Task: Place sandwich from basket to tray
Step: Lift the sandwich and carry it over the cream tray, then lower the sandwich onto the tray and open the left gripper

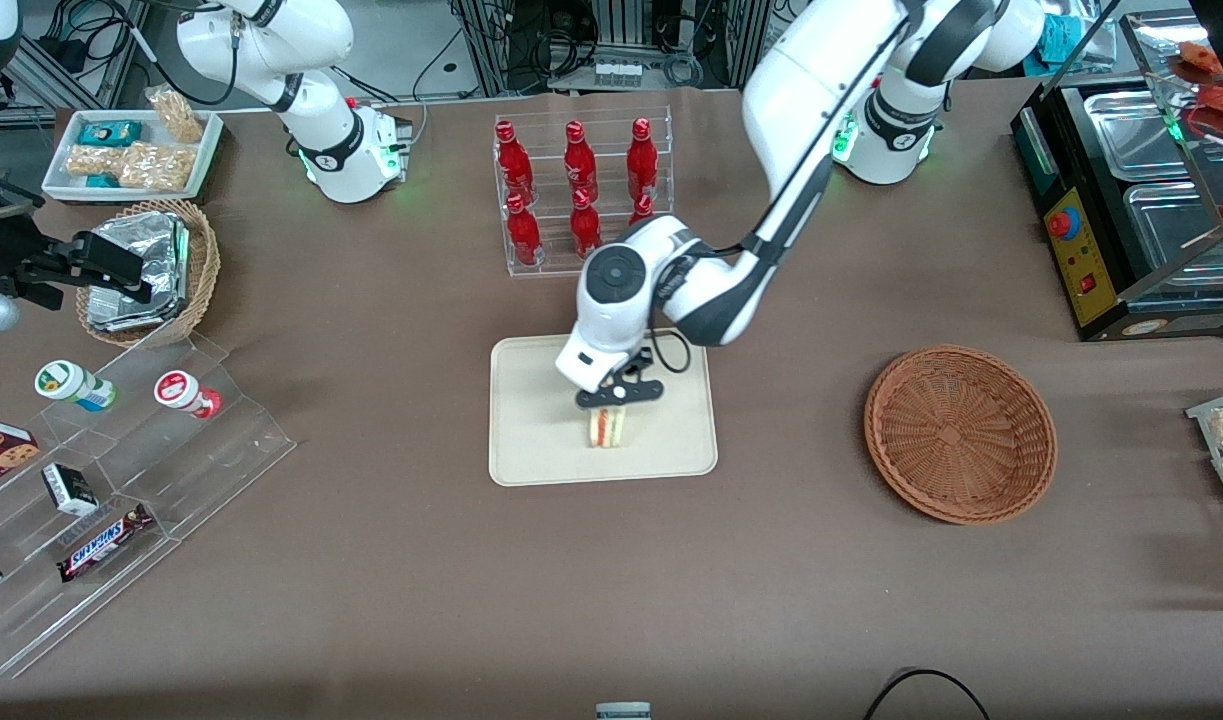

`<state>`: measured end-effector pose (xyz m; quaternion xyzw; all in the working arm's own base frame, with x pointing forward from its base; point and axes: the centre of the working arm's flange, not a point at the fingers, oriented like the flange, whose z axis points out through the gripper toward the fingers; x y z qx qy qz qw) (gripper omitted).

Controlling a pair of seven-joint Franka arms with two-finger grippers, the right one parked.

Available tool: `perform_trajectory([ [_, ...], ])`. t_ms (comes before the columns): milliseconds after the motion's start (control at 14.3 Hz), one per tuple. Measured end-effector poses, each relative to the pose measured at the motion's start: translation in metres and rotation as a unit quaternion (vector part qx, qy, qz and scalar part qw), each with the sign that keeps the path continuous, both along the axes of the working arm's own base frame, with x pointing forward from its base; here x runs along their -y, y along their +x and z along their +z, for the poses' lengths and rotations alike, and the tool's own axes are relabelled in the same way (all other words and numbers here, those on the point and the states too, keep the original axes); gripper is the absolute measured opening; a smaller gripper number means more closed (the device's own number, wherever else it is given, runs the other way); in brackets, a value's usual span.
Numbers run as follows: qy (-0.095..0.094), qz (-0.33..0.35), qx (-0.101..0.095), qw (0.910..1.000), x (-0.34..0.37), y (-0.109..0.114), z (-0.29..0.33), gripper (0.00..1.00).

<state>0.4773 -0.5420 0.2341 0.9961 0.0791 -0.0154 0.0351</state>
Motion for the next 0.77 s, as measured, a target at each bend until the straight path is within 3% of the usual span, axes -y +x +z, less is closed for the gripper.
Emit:
perform_trajectory([
  [210, -0.001, 0.017, 0.000, 0.9999, 0.007, -0.001, -0.004, 0.15],
  [280, -0.001, 0.022, 0.000, 0.9998, 0.007, 0.000, -0.004, 0.20],
  [700, -0.004, 0.033, 0.012, 0.9994, 0.004, 0.012, 0.009, 0.78],
  [770, 0.005, 0.035, 0.014, 0.9993, -0.002, 0.017, 0.019, 0.87],
])
